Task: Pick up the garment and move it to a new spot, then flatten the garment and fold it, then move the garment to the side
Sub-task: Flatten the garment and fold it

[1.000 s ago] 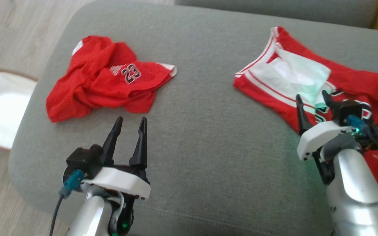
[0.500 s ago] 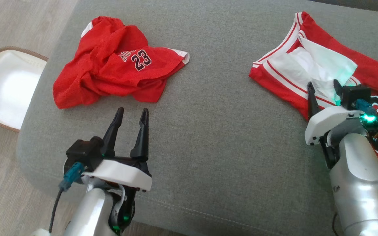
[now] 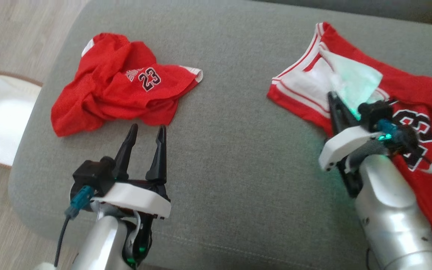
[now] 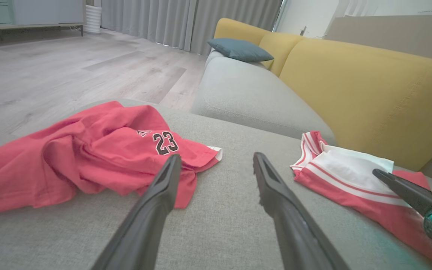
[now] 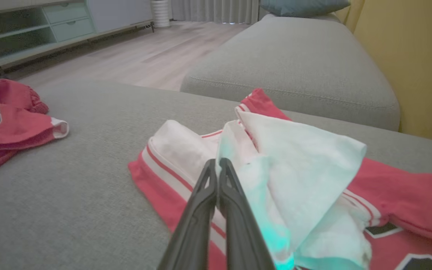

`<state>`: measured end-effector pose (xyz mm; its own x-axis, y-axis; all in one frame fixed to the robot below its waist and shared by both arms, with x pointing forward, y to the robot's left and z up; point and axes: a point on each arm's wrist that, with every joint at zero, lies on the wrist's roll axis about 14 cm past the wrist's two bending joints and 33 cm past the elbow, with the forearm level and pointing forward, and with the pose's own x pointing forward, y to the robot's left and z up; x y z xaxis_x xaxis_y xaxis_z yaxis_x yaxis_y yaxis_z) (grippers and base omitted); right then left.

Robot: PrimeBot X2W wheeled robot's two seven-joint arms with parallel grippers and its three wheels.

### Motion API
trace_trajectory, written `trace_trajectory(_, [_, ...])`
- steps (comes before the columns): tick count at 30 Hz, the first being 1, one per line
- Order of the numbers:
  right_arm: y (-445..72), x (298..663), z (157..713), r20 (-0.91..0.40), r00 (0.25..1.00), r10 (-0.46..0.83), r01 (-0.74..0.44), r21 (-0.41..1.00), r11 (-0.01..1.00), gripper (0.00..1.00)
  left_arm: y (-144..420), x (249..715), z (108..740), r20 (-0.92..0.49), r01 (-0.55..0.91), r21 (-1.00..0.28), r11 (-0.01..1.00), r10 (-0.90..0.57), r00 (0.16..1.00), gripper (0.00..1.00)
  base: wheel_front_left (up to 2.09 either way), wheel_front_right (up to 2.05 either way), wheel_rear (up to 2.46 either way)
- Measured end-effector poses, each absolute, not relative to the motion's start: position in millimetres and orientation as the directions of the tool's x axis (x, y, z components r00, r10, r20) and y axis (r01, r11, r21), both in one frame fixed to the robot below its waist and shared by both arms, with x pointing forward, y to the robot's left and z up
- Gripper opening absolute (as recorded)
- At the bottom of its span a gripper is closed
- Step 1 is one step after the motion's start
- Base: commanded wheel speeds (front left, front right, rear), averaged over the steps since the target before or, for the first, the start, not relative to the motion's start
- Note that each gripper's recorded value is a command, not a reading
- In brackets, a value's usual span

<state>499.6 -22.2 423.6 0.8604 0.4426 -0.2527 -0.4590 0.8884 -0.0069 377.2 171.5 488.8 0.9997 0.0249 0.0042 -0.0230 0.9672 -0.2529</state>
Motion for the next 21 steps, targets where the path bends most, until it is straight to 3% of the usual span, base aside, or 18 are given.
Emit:
trace_trajectory(6, [16,452,440,-0.189,0.791,0.581,-0.586,0.037,0.81,0.0,164,376,499,0.038,0.006,-0.257,0.967,0.004,0.999,1.0,0.0,0.0,0.0])
trace_trajectory(13, [42,372,421,-0.276,0.673,0.686,-0.692,0.095,0.716,0.0,150,368,497,0.034,0.042,-0.258,0.965,-0.034,0.999,1.0,0.0,0.0,0.0])
trace_trajectory(14, [44,363,420,-0.284,0.659,0.696,-0.702,0.099,0.705,0.27,149,368,497,0.034,0.046,-0.259,0.965,-0.038,0.999,1.0,0.0,0.0,0.0])
trace_trajectory(15, [46,356,419,-0.289,0.647,0.705,-0.711,0.104,0.696,1.0,147,369,497,0.036,0.052,-0.259,0.965,-0.044,0.998,1.0,0.0,0.0,0.0])
trace_trajectory(21, [44,347,432,-0.256,0.661,0.705,-0.699,0.131,0.703,1.0,134,374,503,0.057,0.099,-0.247,0.964,-0.088,0.994,1.0,0.0,0.0,0.0])
